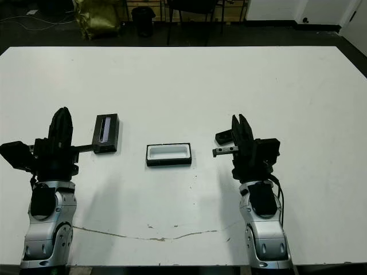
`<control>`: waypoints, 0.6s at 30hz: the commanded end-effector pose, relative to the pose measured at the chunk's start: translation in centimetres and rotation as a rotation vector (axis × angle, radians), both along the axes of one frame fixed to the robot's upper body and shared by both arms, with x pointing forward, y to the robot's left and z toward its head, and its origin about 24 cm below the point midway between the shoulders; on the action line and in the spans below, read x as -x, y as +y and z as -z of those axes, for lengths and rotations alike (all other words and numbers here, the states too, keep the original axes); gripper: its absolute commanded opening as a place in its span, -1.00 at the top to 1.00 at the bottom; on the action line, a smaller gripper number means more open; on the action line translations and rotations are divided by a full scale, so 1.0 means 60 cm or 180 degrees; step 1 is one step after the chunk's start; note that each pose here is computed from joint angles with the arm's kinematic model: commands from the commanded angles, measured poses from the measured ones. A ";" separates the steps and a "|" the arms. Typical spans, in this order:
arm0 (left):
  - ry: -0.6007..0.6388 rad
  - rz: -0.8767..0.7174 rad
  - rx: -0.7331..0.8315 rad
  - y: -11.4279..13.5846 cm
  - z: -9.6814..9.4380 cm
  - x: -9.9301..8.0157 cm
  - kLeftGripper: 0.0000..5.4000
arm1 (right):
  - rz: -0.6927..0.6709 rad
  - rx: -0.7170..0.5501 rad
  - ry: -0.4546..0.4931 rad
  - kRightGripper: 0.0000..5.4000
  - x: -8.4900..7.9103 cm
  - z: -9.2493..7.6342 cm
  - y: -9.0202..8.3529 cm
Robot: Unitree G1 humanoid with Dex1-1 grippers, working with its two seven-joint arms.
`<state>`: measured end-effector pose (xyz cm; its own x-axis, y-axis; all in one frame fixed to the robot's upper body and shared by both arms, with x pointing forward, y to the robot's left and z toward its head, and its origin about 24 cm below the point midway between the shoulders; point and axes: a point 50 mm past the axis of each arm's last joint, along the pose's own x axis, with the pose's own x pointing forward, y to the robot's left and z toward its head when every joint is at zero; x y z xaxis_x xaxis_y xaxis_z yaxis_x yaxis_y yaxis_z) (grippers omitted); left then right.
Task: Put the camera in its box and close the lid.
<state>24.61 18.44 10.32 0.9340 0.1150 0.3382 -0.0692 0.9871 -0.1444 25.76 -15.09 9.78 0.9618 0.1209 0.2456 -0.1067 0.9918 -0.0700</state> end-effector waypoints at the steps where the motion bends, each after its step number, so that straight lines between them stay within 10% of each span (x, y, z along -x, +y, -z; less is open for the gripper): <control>1: 0.0083 -0.0001 -0.0016 0.001 0.006 0.000 0.99 | 0.0010 0.0025 0.0100 1.00 -0.001 0.008 -0.002; 18: 0.0079 0.0001 -0.0035 -0.001 0.010 0.001 0.99 | -0.0014 0.0274 -0.0090 1.00 -0.016 -0.034 -0.031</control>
<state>24.61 18.19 10.34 0.9315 0.1062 0.3478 -0.0612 0.9885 -0.1380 26.37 -16.29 11.39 0.9520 0.1415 0.2713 -0.1076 0.9848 -0.1360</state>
